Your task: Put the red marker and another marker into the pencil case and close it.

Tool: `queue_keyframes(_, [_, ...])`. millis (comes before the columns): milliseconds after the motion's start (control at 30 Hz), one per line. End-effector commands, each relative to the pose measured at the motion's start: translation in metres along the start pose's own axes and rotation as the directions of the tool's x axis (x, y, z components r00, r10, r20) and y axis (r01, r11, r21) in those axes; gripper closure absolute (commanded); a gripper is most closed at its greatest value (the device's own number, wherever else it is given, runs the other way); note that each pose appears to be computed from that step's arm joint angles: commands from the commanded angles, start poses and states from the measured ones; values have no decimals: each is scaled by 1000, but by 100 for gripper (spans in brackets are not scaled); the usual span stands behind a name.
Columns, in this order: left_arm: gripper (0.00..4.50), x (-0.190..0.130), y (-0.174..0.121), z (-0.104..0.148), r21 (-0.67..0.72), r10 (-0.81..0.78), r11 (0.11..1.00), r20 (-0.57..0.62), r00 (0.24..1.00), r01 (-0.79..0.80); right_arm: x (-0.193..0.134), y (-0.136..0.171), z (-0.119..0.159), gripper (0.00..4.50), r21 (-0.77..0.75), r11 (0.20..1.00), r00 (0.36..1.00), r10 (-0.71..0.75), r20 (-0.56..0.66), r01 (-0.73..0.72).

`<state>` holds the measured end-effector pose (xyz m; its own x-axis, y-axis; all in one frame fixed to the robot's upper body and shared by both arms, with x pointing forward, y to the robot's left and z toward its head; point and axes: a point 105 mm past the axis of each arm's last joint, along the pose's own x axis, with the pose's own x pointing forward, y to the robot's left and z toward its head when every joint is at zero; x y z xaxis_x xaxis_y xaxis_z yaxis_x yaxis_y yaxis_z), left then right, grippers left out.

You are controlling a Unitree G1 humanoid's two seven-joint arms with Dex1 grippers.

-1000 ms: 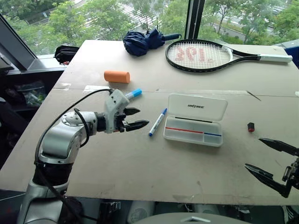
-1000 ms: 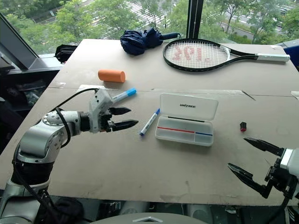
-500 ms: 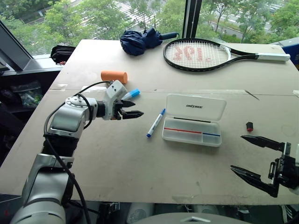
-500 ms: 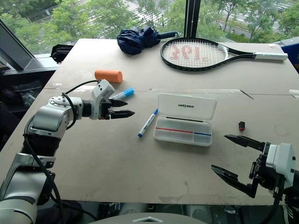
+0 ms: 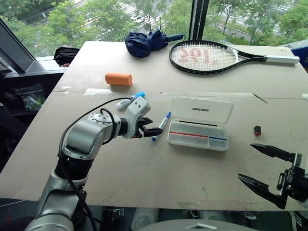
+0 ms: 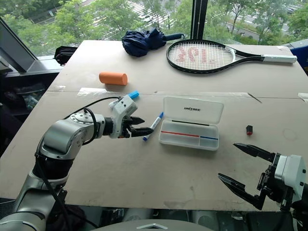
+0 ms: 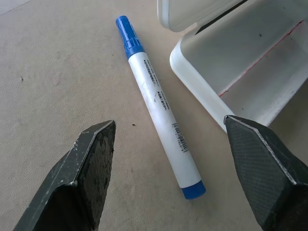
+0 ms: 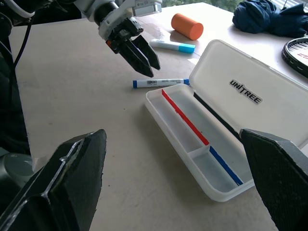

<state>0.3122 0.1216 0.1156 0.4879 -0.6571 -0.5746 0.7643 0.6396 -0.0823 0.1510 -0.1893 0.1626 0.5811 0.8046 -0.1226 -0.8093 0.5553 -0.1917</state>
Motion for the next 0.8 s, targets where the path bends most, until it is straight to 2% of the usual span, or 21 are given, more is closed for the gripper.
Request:
queue_keyframes(33, [87, 10, -8, 2, 49, 63, 997, -8, 998, -62, -3, -1, 7, 0, -41, 999, 1000, -14, 16, 15])
queue_keyframes(67, [87, 15, -8, -1, 57, 84, 995, -24, 996, -83, -3, -1, 7, 0, -42, 999, 1000, -17, 15, 17])
queue_keyframes(100, [126, 19, -8, -6, 68, 108, 992, -45, 993, -105, -4, -2, 7, 0, -43, 999, 1000, -20, 13, 20])
queue_keyframes(133, [137, 22, -8, -10, 75, 123, 990, -61, 991, -118, -5, -2, 7, 0, -45, 999, 1000, -22, 10, 22])
queue_keyframes(167, [168, 25, -9, -14, 83, 127, 989, -75, 989, -121, -5, -2, 7, 0, -46, 999, 1000, -24, 9, 24])
queue_keyframes(200, [206, 26, -10, -17, 87, 130, 989, -83, 988, -123, -6, -2, 7, 0, -46, 999, 1000, -25, 8, 25])
queue_keyframes(333, [415, 26, -3, -33, 110, 157, 984, -127, 979, -143, -8, -2, 7, 0, -48, 998, 999, -37, 4, 37])
queue_keyframes(367, [444, 24, 0, -33, 113, 164, 982, -121, 979, -150, -8, -2, 7, 0, -48, 998, 999, -39, 3, 39])
queue_keyframes(500, [449, 12, 11, -21, 134, 150, 980, -28, 988, -145, -8, -1, 5, 0, -45, 998, 999, -48, 4, 48])
queue_keyframes(633, [449, -22, 9, 10, 145, -64, 989, 153, 986, 41, -9, -1, 3, 0, -37, 997, 998, -60, 4, 60])
queue_keyframes(667, [449, -33, 6, 12, 169, -133, 980, 138, 982, 109, -10, -2, 2, 0, -35, 997, 998, -64, 1, 64])
queue_keyframes(800, [449, -55, -4, -1, 292, -302, 904, -78, 950, 311, -14, -5, -1, 0, -35, 996, 996, -87, -10, 87])
